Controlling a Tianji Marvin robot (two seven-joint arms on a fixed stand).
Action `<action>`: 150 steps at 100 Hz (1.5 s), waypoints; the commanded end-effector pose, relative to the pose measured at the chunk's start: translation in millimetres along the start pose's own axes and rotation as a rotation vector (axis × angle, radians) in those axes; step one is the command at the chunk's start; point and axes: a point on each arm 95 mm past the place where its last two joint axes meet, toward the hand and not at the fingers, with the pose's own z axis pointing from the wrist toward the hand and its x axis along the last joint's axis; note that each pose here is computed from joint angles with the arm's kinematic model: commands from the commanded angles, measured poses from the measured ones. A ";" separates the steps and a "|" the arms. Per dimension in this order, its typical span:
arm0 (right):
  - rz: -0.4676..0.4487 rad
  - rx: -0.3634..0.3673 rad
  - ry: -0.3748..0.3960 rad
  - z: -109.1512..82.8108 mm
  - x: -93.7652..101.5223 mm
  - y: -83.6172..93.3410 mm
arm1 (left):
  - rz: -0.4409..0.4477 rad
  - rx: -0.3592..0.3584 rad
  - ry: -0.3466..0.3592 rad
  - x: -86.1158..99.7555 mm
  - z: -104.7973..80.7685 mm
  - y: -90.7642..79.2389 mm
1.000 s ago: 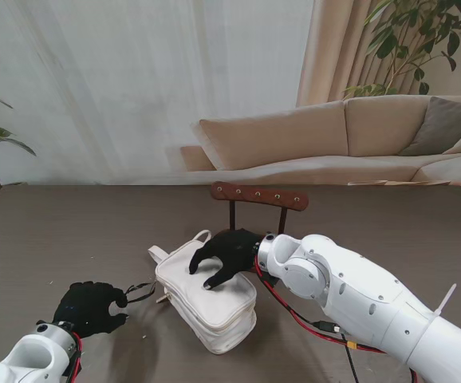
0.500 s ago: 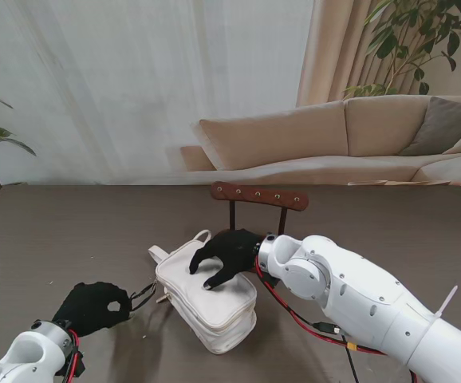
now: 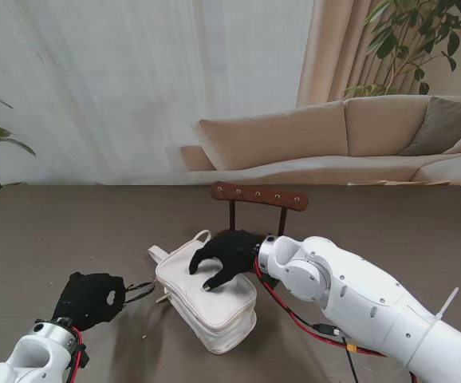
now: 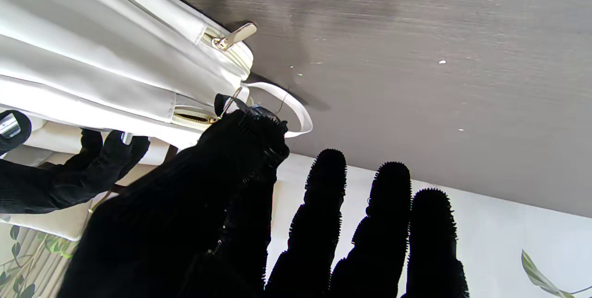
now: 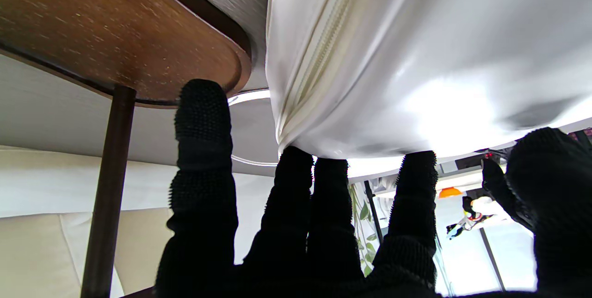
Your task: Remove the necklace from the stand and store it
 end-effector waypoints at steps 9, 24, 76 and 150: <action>0.018 0.115 -0.028 -8.2 -7.0 -40.6 | -0.053 0.010 0.005 0.7 -1.0 1.3; 0.021 0.116 -0.028 -8.9 -7.5 -42.7 | -0.166 0.014 0.030 1.5 -1.9 -1.4; 0.118 0.057 -0.041 -18.5 -3.3 -35.8 | -0.323 0.026 0.115 16.0 13.1 -5.7; 0.239 -0.236 -0.133 -46.1 7.6 12.9 | -0.459 0.142 0.240 46.7 35.5 -30.7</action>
